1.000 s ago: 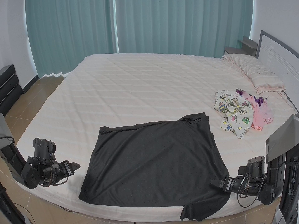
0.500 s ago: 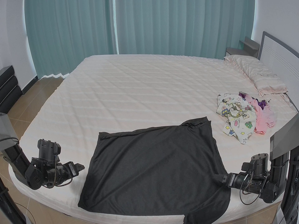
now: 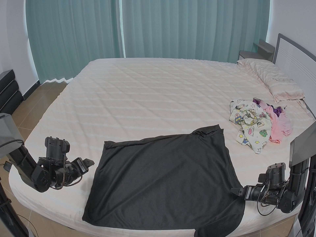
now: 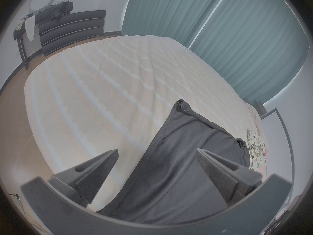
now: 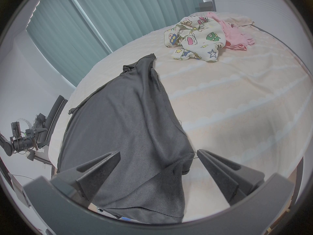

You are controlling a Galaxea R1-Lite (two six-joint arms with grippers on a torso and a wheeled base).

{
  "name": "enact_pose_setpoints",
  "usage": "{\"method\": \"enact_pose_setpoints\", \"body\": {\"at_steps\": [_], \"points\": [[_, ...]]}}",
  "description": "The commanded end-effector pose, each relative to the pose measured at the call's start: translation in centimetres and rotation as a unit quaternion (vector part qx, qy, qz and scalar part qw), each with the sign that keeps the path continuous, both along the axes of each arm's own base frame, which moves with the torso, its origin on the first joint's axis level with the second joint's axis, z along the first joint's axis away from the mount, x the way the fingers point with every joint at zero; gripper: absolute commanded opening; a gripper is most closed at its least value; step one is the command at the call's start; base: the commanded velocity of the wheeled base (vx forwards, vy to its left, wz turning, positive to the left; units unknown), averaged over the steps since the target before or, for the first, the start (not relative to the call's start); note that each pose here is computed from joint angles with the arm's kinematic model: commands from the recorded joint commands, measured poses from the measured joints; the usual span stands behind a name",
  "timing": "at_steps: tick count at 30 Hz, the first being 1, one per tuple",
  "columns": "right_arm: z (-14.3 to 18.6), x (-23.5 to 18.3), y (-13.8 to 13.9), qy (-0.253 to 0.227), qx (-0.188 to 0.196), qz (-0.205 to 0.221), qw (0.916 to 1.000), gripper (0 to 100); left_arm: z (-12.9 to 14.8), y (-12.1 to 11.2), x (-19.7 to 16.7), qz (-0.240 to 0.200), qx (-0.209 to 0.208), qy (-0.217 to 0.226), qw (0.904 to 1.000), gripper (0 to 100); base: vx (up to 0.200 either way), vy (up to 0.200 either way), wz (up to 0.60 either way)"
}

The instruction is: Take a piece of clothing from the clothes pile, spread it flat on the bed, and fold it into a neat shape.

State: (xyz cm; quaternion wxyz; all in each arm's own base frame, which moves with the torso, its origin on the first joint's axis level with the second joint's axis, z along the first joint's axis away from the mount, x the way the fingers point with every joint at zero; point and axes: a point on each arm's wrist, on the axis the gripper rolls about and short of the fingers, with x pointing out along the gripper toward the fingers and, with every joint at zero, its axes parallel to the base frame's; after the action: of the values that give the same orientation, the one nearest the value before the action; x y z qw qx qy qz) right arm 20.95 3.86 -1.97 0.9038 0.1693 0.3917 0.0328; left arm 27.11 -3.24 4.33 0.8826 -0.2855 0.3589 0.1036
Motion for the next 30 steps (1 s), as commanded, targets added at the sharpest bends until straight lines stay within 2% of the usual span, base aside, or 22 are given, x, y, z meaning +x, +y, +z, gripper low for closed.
{"method": "enact_pose_setpoints", "body": {"at_steps": [1, 3, 11, 15, 19, 30], "points": [[0.1, -0.4, -0.2, 0.004, -0.001, -0.002, 1.0, 100, -0.5, -0.1, 0.5, -0.001, 0.0, 0.006, 1.0, 100, 0.2, 0.0, 0.0], [0.4, -0.4, -0.2, -0.001, 0.0, -0.003, 1.0, 100, -0.8, -0.8, 0.7, -0.013, 0.001, 0.007, 0.9999, 100, 0.2, 0.0, 0.0], [0.9, -0.2, -0.7, -0.016, 0.002, -0.011, 0.9998, 100, -0.9, -1.4, 2.5, -0.017, -0.002, -0.005, 0.9998, 100, 0.0, 0.0, 0.0], [1.0, -0.2, -0.6, -0.018, 0.002, -0.01, 0.9998, 100, -1.1, -1.8, 4.8, -0.017, -0.005, -0.021, 0.9996, 100, 0.0, 0.0, 0.0], [1.0, -0.2, -0.6, -0.019, 0.003, -0.01, 0.9998, 100, -2.7, -2.8, 7.6, -0.02, -0.001, -0.018, 0.9996, 100, 0.0, 0.0, 0.0], [0.9, -0.3, -0.5, -0.017, 0.002, -0.006, 0.9998, 100, -4.8, -4.8, 14.2, -0.007, 0.019, -0.024, 0.9995, 100, 0.0, 0.0, 0.0]]}}
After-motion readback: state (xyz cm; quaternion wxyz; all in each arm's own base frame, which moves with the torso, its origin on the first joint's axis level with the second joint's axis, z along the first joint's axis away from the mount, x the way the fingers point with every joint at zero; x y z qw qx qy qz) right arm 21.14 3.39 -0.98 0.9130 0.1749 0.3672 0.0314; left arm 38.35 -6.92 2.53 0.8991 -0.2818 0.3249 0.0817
